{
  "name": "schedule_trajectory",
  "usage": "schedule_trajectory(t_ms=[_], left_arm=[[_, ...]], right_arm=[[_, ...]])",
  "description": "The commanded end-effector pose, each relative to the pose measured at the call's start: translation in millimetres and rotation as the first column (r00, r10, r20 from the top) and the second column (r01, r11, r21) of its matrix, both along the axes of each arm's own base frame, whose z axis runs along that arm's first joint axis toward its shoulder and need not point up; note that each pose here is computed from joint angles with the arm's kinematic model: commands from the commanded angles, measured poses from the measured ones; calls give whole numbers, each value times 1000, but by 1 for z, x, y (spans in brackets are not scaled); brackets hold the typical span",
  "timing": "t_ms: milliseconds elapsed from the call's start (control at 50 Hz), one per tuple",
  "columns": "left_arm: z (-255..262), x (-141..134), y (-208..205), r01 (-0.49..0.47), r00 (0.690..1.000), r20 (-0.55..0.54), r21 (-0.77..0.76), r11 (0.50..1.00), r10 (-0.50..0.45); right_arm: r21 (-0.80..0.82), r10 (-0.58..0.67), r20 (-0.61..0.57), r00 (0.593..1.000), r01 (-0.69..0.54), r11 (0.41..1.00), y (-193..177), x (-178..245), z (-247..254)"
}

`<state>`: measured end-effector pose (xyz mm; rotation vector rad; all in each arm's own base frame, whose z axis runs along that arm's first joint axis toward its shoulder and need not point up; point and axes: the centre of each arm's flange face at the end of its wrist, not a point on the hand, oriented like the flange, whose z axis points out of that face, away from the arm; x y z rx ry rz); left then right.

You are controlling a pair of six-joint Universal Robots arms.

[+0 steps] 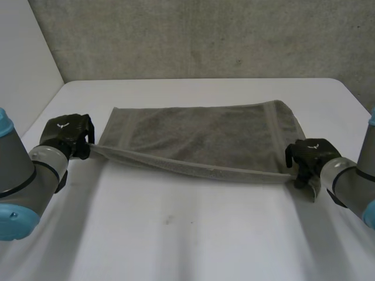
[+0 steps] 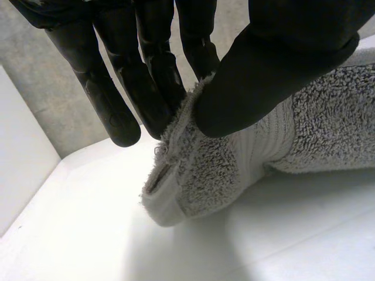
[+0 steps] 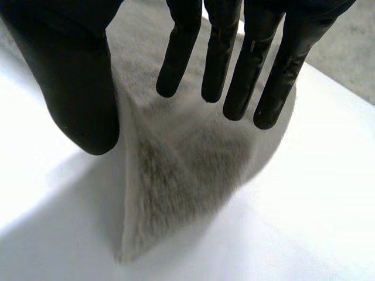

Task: Fold the towel.

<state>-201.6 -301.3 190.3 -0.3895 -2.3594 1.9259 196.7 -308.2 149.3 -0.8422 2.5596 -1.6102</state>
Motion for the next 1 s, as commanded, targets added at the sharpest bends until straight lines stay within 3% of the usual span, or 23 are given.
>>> schedule_trajectory(t_ms=[20,200,400,460,580,760,960,1000], left_arm=[[-2,4,-2,-15,1000,1,8,1000,15],[-8,4,3,-10,1000,7,31,999,10],[-17,7,31,5,999,47,121,993,-11],[-16,9,39,4,998,63,139,990,-13],[2,23,72,-4,988,155,187,982,-26],[37,38,113,-4,970,240,166,986,-37],[32,35,108,5,968,245,167,986,-47],[16,29,83,13,967,248,176,984,-57]], right_arm=[[13,-59,0,998,59,998,2,-19,-11],[-24,-121,12,993,122,992,-4,-41,-15],[-107,-76,18,997,78,991,1,-46,17],[-65,-5,-62,998,1,998,15,-47,24],[-58,12,-223,975,-26,998,27,-68,52],[-62,51,-299,953,-73,995,58,-67,98],[-62,105,-265,958,-125,990,55,-61,99],[-56,107,-260,960,-126,990,44,-61,89]])
